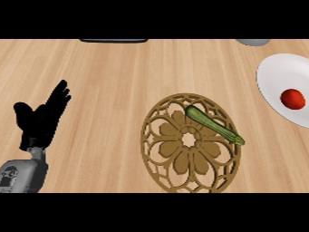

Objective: Pick the tomato from the placemat and place it in the plate

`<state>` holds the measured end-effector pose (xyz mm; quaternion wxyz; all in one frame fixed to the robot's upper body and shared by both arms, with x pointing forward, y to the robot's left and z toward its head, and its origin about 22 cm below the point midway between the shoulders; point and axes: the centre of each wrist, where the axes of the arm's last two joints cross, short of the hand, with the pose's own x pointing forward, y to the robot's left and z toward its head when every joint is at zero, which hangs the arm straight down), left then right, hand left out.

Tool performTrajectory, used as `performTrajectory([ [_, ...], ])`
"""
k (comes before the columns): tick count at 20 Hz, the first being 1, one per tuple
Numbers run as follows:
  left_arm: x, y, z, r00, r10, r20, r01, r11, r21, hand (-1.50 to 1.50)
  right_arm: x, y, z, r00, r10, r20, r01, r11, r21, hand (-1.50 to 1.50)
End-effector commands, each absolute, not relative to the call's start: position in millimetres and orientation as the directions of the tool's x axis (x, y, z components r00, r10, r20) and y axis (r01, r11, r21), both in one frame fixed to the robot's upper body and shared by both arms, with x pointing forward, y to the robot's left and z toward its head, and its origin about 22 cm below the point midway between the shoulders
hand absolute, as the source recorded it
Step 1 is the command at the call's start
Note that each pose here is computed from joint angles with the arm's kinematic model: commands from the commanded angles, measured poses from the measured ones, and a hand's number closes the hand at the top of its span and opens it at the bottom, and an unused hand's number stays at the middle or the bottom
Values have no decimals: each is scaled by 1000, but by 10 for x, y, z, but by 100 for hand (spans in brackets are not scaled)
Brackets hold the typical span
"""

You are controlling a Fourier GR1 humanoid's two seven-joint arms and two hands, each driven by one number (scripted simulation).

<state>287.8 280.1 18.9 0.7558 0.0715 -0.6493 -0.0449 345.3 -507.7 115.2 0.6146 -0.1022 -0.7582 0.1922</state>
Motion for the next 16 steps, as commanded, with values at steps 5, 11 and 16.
performTrajectory([
  [5, 2859, 2759, 169, 145, -161, 976, -16, 986, 165, 0, 3276, -5319, 1310, -281, 166, 945, -256, 936, -241, -150],
  [11, 2879, 2711, 182, 146, -152, 978, -7, 988, 155, 0, 3145, -5402, 1219, -300, 184, 936, -205, 946, -252, -150],
  [16, 2893, 2776, 253, 131, -163, 978, -3, 986, 164, 0, 3080, -5481, 1297, -294, 192, 936, -187, 949, -253, -150],
])
